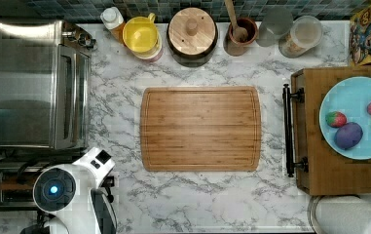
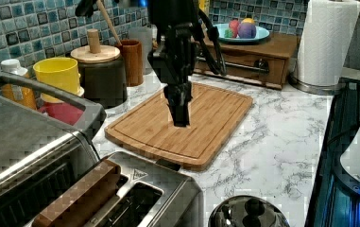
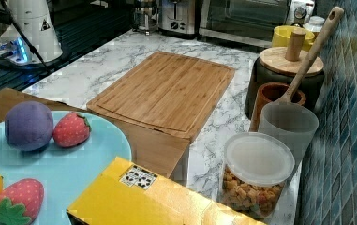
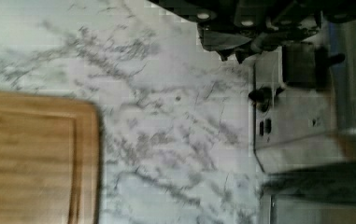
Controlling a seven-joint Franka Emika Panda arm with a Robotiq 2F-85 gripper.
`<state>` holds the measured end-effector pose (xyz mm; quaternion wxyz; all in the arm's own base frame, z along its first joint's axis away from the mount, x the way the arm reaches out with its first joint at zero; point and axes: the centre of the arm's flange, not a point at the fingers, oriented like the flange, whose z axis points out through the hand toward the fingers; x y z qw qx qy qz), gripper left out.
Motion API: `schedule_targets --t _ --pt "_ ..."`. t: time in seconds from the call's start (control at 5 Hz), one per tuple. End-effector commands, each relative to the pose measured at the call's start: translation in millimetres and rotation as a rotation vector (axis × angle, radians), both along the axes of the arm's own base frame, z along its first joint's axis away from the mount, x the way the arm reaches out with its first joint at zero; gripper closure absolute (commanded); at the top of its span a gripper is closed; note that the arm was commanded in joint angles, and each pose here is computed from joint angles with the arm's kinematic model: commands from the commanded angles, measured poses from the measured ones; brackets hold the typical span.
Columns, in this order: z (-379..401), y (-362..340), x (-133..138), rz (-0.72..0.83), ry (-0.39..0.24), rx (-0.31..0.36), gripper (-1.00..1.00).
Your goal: Turn on the toaster.
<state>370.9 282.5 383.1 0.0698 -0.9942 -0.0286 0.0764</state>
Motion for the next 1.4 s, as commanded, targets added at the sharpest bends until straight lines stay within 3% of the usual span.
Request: schedule_targets --t 0.2,0.8,1.4 --pt "32.7 51.1 -37.9 0.055 -0.106 0.144 1.0" --pt "25.4 58.4 -15.7 -0.039 -0.138 0.139 1.0" --pt "1.8 79.3 1.1 -0.052 -0.131 0.063 1.0"
